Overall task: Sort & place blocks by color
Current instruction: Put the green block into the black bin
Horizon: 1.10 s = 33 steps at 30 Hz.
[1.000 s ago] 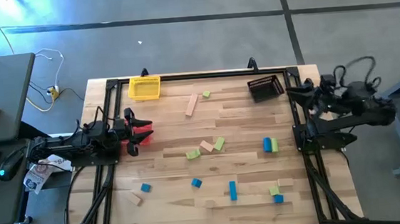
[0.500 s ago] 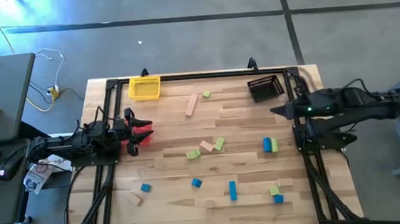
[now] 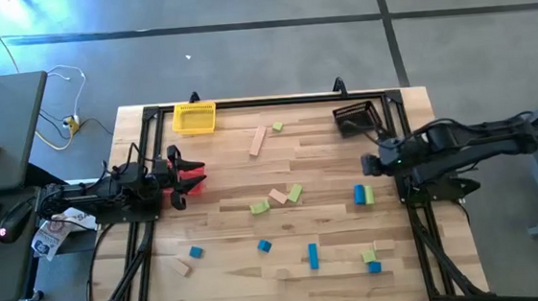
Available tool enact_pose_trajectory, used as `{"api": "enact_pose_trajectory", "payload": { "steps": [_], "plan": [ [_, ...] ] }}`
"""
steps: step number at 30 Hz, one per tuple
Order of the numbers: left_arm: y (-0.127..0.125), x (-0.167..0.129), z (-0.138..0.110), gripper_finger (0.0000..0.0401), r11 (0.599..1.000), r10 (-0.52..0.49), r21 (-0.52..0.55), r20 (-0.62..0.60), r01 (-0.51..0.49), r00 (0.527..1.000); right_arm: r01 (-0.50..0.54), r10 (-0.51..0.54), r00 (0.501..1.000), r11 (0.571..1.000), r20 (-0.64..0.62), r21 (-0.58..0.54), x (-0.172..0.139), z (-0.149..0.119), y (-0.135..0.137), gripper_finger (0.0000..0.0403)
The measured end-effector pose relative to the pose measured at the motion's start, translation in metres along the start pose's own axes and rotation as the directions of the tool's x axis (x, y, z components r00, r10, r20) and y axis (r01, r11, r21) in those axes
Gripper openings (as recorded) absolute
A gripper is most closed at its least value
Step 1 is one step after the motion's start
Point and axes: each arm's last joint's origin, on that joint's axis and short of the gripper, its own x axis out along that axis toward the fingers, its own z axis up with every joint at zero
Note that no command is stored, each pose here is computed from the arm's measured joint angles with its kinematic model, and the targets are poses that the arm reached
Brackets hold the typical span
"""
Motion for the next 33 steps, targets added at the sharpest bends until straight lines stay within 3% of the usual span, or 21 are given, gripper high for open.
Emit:
{"api": "enact_pose_trajectory", "payload": {
  "steps": [10,19,33],
  "plan": [
    [0.000,0.000,0.000,0.0168,1.000,-0.001,0.017,0.000,0.001,1.000,0.169,-0.174,0.981,0.984,-0.084,-0.058,0.028,-0.005,0.011,0.0108],
    [0.000,0.000,0.000,0.0168,1.000,0.000,0.017,0.000,0.000,1.000,0.350,-0.368,0.920,0.926,-0.136,-0.142,0.050,-0.009,0.012,0.0124],
    [0.000,0.000,0.000,0.0168,1.000,-0.001,0.015,0.000,0.001,1.000,0.427,-0.461,0.874,0.880,-0.153,-0.208,0.055,-0.010,0.006,0.0131]
  ]
}}
